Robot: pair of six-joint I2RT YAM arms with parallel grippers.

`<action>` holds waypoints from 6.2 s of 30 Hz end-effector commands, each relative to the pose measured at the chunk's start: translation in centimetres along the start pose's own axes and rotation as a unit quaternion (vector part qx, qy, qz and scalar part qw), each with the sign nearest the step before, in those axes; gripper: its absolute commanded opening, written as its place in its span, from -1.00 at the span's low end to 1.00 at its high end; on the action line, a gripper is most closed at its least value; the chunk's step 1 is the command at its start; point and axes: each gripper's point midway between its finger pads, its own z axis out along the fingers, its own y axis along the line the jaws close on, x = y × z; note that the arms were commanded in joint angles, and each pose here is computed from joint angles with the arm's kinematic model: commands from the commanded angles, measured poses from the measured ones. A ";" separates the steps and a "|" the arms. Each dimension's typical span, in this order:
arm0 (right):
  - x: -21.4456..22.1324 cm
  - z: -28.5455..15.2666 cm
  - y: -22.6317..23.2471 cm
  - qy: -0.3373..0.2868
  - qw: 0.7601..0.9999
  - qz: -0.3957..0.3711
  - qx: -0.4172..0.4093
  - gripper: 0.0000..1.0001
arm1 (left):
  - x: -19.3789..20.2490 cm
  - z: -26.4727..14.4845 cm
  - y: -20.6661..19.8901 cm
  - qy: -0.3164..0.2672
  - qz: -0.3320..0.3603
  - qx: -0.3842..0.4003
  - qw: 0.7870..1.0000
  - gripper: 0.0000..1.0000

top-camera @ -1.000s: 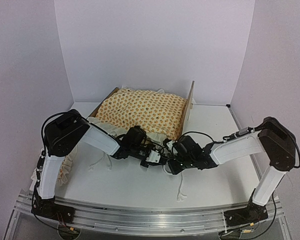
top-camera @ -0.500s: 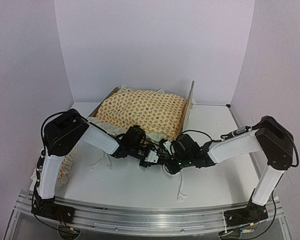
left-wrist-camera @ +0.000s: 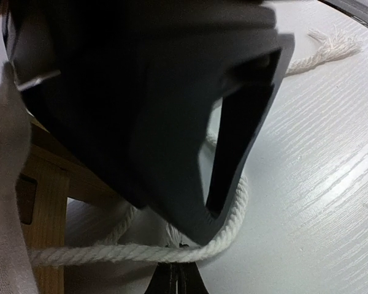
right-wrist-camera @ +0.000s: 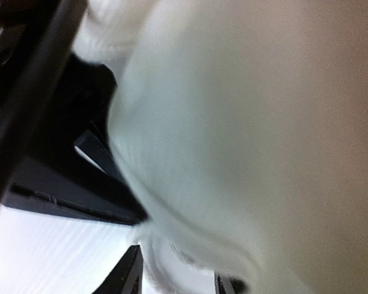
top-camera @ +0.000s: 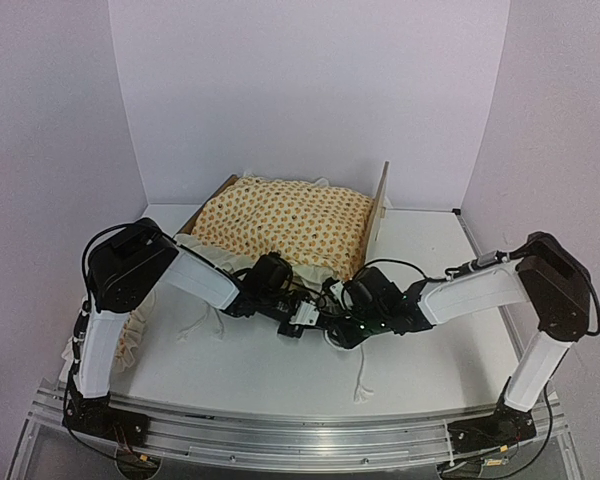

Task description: Set up the pet bed

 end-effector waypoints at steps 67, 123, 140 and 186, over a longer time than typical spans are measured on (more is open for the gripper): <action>-26.8 -33.4 -7.7 -0.278 0.933 0.004 0.229 -1.00 | 8.9 -14.4 -8.3 0.323 -0.192 0.065 0.924 -1.00; -20.6 -16.0 -16.7 -0.103 0.915 0.276 0.274 0.58 | 13.1 -39.2 22.6 0.196 -0.494 -0.359 0.767 0.99; -10.7 -20.9 -15.4 0.029 0.990 0.032 0.133 -1.00 | 7.9 -40.1 20.7 0.177 -0.461 -0.311 0.812 0.96; -4.5 -6.6 -10.7 0.019 0.898 0.398 0.185 0.12 | 21.0 -32.1 6.1 0.262 -0.510 -0.155 0.804 0.39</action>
